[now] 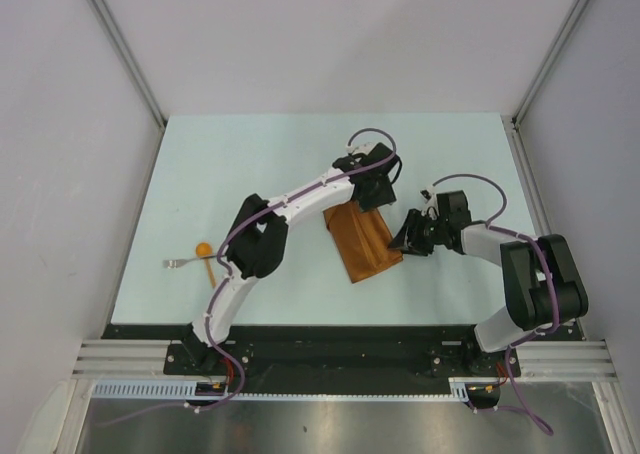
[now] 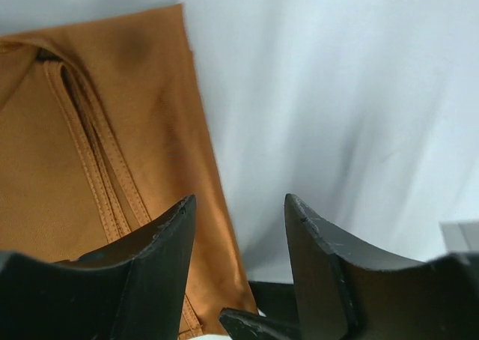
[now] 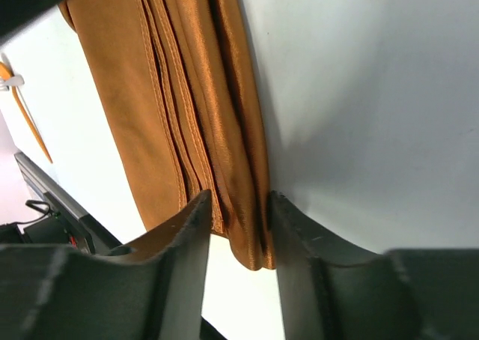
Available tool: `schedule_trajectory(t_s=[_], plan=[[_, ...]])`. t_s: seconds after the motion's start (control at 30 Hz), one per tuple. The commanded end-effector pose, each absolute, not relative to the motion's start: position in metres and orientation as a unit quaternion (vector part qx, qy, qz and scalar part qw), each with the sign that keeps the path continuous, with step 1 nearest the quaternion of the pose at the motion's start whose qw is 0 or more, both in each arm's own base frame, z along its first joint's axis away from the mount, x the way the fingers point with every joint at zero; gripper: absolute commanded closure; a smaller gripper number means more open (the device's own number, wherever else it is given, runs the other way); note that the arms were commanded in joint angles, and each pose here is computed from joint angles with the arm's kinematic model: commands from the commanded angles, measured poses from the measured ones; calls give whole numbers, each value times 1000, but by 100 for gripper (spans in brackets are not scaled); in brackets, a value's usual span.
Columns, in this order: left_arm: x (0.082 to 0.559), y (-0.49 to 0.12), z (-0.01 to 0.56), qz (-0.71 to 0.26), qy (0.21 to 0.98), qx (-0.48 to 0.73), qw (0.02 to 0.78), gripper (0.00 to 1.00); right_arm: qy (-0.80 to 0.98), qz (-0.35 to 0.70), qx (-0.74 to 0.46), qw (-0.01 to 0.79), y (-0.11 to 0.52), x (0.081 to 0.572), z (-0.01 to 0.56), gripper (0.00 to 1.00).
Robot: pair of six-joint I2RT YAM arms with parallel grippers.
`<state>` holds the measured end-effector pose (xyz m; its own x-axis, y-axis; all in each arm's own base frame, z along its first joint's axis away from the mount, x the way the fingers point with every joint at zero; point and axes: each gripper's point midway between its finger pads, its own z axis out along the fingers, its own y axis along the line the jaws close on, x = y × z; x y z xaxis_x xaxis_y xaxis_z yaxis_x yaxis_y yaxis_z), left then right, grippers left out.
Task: Fold the napkin into a case and place the utensils inside
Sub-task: Pick up the 2/3-rectangle-folded napkin from the center of the board.
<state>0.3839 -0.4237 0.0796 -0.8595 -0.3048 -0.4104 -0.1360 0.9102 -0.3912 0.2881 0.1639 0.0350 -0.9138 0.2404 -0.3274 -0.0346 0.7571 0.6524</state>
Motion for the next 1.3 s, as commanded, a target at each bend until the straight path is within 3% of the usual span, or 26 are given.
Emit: schedule_trajectory(t_s=[0.0, 0.3, 0.33, 0.57, 0.7, 0.73, 0.97, 1.13, 1.27], plan=[[377, -423, 68, -153, 951, -173, 206, 44, 901, 367, 44, 228, 171, 296, 44, 61], [372, -428, 43, -132, 953, -198, 185, 39, 900, 376, 30, 218, 184, 288, 38, 62], [371, -430, 41, -131, 954, -198, 184, 32, 901, 375, 29, 217, 184, 287, 37, 63], [370, -430, 30, -118, 956, -200, 181, 35, 899, 380, 30, 214, 187, 286, 35, 64], [370, -431, 23, -118, 957, -197, 177, 46, 898, 381, 30, 216, 187, 287, 36, 66], [369, -432, 23, -120, 958, -194, 176, 53, 898, 382, 31, 216, 187, 287, 37, 67], [374, -444, 31, -150, 958, -163, 180, 67, 896, 386, 25, 219, 190, 288, 41, 71], [378, -448, 55, -182, 955, -130, 196, 94, 893, 389, 12, 226, 194, 289, 51, 85], [373, -441, 65, -211, 950, -102, 206, 100, 891, 391, -7, 231, 205, 286, 62, 92]])
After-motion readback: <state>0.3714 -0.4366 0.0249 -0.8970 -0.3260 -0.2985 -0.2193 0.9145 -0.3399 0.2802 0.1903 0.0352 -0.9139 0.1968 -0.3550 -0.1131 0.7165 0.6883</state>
